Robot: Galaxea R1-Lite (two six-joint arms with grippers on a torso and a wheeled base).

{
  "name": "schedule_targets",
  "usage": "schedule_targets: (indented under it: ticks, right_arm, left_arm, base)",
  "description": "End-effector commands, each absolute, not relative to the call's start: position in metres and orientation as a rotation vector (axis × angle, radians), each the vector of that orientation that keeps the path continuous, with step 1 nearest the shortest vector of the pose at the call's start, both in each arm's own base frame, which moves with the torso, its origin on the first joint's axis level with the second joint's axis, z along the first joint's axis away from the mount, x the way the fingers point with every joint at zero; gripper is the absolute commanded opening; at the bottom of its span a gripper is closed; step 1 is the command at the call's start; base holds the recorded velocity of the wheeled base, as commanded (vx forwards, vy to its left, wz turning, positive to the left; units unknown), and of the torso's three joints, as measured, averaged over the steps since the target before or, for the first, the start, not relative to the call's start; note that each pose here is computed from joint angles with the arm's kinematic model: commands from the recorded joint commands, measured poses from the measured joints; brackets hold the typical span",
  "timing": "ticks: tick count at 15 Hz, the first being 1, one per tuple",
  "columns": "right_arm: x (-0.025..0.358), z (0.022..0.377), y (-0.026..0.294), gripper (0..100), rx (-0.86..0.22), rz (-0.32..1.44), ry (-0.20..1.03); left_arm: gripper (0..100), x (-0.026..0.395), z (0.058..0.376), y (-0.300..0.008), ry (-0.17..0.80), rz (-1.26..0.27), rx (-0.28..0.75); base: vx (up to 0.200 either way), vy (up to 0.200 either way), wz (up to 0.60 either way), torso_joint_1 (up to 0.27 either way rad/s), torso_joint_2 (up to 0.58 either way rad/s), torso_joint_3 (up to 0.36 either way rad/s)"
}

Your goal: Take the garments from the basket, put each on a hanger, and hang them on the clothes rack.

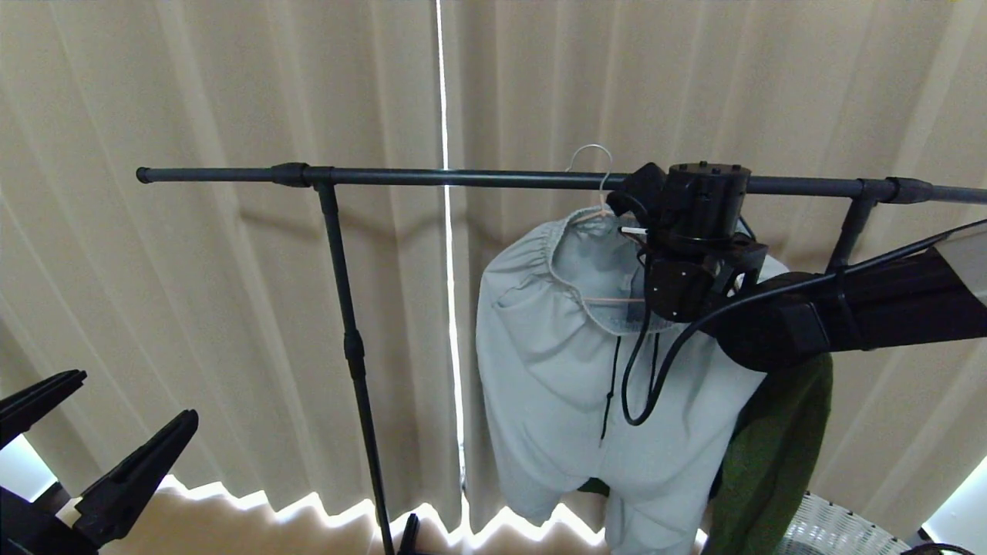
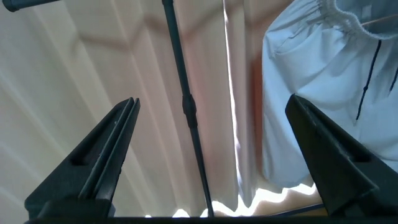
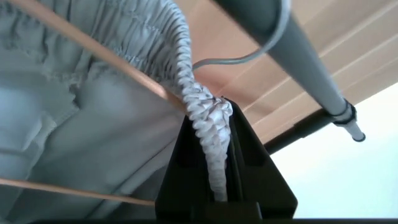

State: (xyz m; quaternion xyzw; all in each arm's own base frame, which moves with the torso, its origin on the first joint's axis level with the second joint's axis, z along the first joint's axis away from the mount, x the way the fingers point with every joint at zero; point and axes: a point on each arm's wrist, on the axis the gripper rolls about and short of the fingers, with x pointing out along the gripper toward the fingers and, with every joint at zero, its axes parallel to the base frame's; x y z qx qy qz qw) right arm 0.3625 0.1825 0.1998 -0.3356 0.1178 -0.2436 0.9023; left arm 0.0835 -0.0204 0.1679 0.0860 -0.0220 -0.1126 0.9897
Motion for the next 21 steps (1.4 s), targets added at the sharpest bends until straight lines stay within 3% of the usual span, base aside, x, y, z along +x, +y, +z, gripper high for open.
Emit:
schedule_targets:
  ticks: [1,8,13,15,17,19,21]
  right_arm:
    - [0.361,0.19,0.192,0,-0.717,-0.476,0.255]
    - [0.337,0.191,0.23,0,-0.724,-0.37,0.211]
    - [0.313,0.212,0.232,0,-0.616,-0.35,0.108]
    - [0.304,0.21,0.226,0,-0.613,-0.335,0.105]
    - [0.289,0.208,0.212,0,-0.598,-0.318,0.09]
    - [0.284,0.214,0.21,0,-0.567,-0.24,0.039]
    - [0.277,0.218,0.209,0,-0.516,-0.031,-0.052]
  left_arm:
    - [100,0.083,0.168,-0.02,-0.046,-0.226,0.172]
    - [100,0.083,0.168,-0.02,-0.046,-0.224,0.172]
    - [100,0.085,0.172,-0.021,-0.058,-0.232,0.174]
    - [100,0.088,0.173,-0.026,-0.051,-0.274,0.177]
    - [100,0.101,0.171,-0.047,0.013,-0.444,0.189]
    - [100,0.127,0.177,-0.06,0.061,-0.455,0.197]
    - [100,0.15,0.181,-0.07,0.089,-0.456,0.201]
  base:
    - [0.0,0.0,0.0,0.0,0.0,0.0]
    - [0.0,0.0,0.0,0.0,0.0,0.0]
    - [0.0,0.0,0.0,0.0,0.0,0.0]
    - [0.0,0.0,0.0,0.0,0.0,0.0]
    - [0.0,0.0,0.0,0.0,0.0,0.0]
    - [0.0,0.0,0.0,0.0,0.0,0.0]
    - [0.0,0.0,0.0,0.0,0.0,0.0]
